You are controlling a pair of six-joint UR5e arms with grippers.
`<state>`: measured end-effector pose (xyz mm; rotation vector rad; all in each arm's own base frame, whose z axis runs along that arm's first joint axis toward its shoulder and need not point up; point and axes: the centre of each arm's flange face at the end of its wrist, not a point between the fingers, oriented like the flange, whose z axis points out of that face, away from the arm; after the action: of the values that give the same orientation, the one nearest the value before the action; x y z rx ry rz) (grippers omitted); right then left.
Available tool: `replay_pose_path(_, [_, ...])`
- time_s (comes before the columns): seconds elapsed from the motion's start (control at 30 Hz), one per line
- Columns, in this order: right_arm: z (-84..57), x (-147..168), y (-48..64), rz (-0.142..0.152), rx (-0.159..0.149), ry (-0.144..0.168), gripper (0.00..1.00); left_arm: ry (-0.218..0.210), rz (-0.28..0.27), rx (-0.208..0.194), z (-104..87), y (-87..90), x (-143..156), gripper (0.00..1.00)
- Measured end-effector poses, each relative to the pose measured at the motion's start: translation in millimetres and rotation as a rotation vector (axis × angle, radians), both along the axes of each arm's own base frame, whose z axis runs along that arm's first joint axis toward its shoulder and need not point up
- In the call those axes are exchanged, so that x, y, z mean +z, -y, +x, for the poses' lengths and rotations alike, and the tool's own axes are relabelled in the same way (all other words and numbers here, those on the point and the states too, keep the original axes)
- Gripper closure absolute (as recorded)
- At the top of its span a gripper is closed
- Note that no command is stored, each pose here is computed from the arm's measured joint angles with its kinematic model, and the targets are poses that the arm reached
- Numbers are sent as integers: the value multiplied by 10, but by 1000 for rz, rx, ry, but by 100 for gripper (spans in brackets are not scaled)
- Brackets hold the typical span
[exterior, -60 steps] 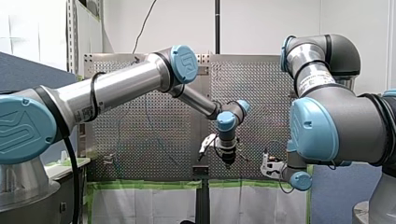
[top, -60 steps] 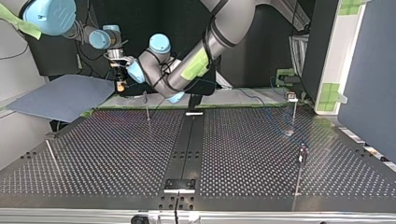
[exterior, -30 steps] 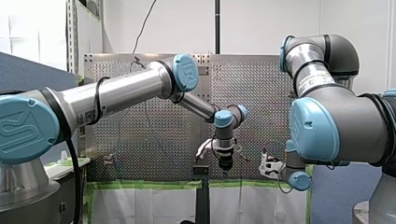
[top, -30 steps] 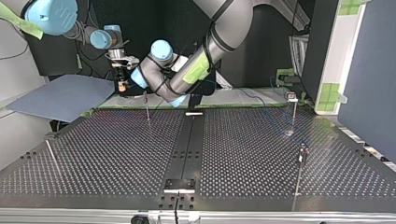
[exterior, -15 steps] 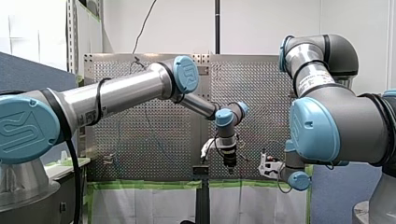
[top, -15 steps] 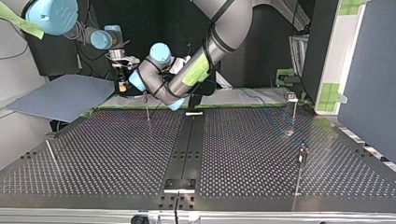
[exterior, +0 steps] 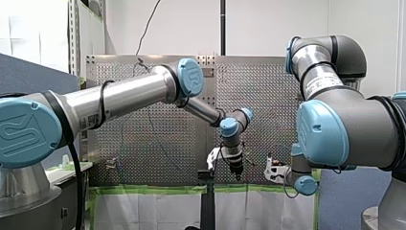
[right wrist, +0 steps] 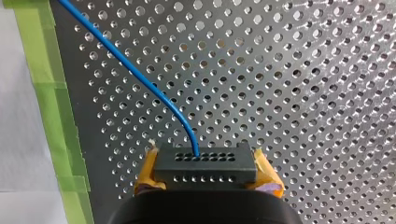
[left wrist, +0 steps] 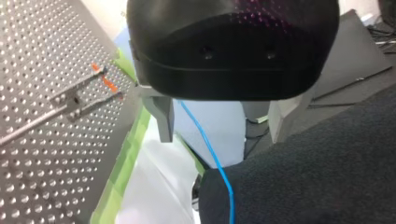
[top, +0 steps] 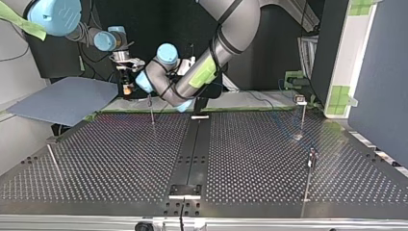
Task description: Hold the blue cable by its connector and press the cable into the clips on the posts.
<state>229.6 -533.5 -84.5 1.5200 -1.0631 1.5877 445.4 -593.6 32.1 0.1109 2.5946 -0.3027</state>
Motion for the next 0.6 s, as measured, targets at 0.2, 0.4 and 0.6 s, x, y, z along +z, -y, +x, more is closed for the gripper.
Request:
replay_pose_path(0.2, [7, 0, 0, 1, 0, -1, 100, 9, -7, 12, 36, -25, -295, 0])
replay_pose_path(0.4, [9, -1, -1, 2, 1, -2, 100, 29, -16, 17, 113, -59, -551, 0])
replay_pose_path(0.6, [22, -2, -7, 3, 5, -2, 100, 53, -30, 19, 190, -73, -820, 0])
